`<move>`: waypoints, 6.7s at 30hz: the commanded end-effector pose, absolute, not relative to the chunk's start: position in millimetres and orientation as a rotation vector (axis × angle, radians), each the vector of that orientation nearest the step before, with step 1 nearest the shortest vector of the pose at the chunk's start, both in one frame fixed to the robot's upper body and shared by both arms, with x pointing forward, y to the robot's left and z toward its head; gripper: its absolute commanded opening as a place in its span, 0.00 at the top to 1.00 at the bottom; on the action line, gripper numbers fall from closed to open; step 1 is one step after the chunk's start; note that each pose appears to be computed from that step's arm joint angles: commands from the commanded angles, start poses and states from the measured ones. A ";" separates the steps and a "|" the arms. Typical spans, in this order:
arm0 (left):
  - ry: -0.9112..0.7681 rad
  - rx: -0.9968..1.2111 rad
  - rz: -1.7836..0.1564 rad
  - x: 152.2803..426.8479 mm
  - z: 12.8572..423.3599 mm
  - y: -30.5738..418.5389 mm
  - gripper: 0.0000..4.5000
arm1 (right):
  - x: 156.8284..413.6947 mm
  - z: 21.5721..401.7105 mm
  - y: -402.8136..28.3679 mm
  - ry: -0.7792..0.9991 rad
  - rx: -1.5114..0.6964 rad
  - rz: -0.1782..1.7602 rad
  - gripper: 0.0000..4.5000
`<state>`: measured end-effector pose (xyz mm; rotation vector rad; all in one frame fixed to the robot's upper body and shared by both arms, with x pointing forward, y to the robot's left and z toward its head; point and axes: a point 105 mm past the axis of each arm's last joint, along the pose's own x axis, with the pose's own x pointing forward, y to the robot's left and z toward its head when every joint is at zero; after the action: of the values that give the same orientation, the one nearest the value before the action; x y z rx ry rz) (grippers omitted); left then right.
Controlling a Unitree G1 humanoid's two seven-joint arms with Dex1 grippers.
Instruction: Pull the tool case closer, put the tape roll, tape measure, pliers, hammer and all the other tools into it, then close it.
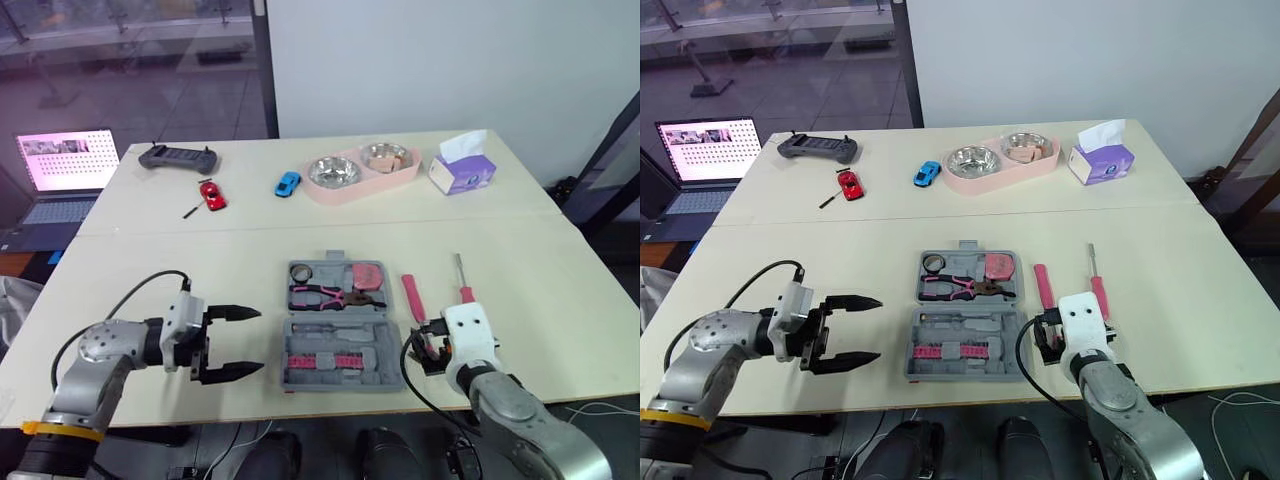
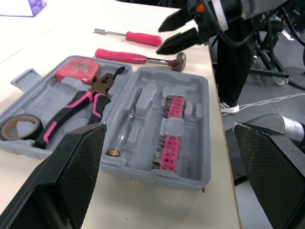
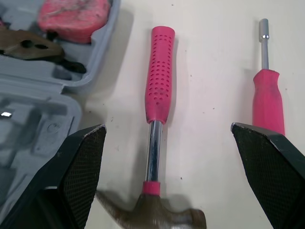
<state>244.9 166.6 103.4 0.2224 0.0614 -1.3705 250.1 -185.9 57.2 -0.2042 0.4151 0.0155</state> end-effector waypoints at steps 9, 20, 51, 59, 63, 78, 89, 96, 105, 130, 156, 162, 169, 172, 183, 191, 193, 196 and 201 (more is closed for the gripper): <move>0.046 0.227 -1.371 244.6 109.7 168.9 0.00 | 264.0 38.3 -193.9 0.443 -0.193 -0.001 0.02; 0.045 0.230 -1.365 245.2 110.4 170.1 0.00 | 262.4 29.6 -189.6 0.497 -0.129 -0.009 0.89; 0.090 0.278 -1.408 249.2 107.0 181.2 0.00 | 239.0 150.5 -87.9 0.650 -0.813 1.153 1.00; 0.093 0.296 -1.425 243.5 103.7 180.0 0.00 | 257.7 139.3 -77.1 0.710 -0.865 1.149 1.00; 0.094 0.293 -1.429 239.4 101.4 178.2 0.00 | 260.0 135.6 -75.6 0.727 -0.894 1.168 1.00; 0.092 0.291 -1.429 237.1 101.6 175.7 0.00 | 269.7 118.3 -73.1 0.760 -0.889 1.141 1.00; 0.078 0.288 -1.423 240.2 102.9 171.8 0.00 | 271.8 107.2 -58.9 0.773 -0.862 1.134 1.00; 0.077 0.287 -1.415 240.8 103.3 171.9 0.00 | 272.8 100.8 -57.4 0.786 -0.854 1.127 1.00; 0.070 0.285 -1.409 243.1 104.7 171.2 0.00 | 279.3 109.7 -54.0 0.757 -0.847 1.110 1.00; 0.071 0.281 -1.392 243.7 106.6 173.6 0.00 | 284.2 95.1 -51.4 0.766 -0.782 1.092 0.41; 0.071 0.276 -1.388 244.4 107.1 173.3 0.00 | 267.5 75.8 -91.5 0.818 -0.763 1.029 0.41; 0.072 0.276 -1.387 244.2 107.1 173.4 0.00 | 270.8 74.1 -87.9 0.799 -0.760 1.028 0.41; 0.073 0.275 -1.383 244.0 107.2 173.6 0.00 | 268.3 78.4 -82.7 0.786 -0.752 1.052 0.77; 0.072 0.273 -1.385 243.3 107.2 172.9 0.00 | 269.1 80.0 -81.7 0.779 -0.750 1.051 0.99; 0.072 0.273 -1.384 242.8 107.5 172.3 0.00 | 269.4 101.9 -74.3 0.721 -0.768 1.088 0.99; 0.076 0.275 -1.386 243.0 106.0 172.5 0.00 | 269.1 123.2 -69.3 0.746 -0.906 1.161 0.99; 0.076 0.274 -1.386 242.8 105.3 172.1 0.00 | 269.9 122.4 -68.4 0.762 -0.926 1.169 0.99; 0.075 0.274 -1.385 242.2 104.2 172.0 0.00 | 272.8 120.4 -68.7 0.783 -0.958 1.165 0.99; 0.074 0.268 -1.378 240.1 102.0 172.0 0.00 | 271.6 122.4 -61.0 0.804 -0.945 1.183 0.99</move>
<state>241.1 171.3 96.1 0.2503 0.1094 -1.3848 271.3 -67.4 112.5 -0.9355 0.8426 1.1712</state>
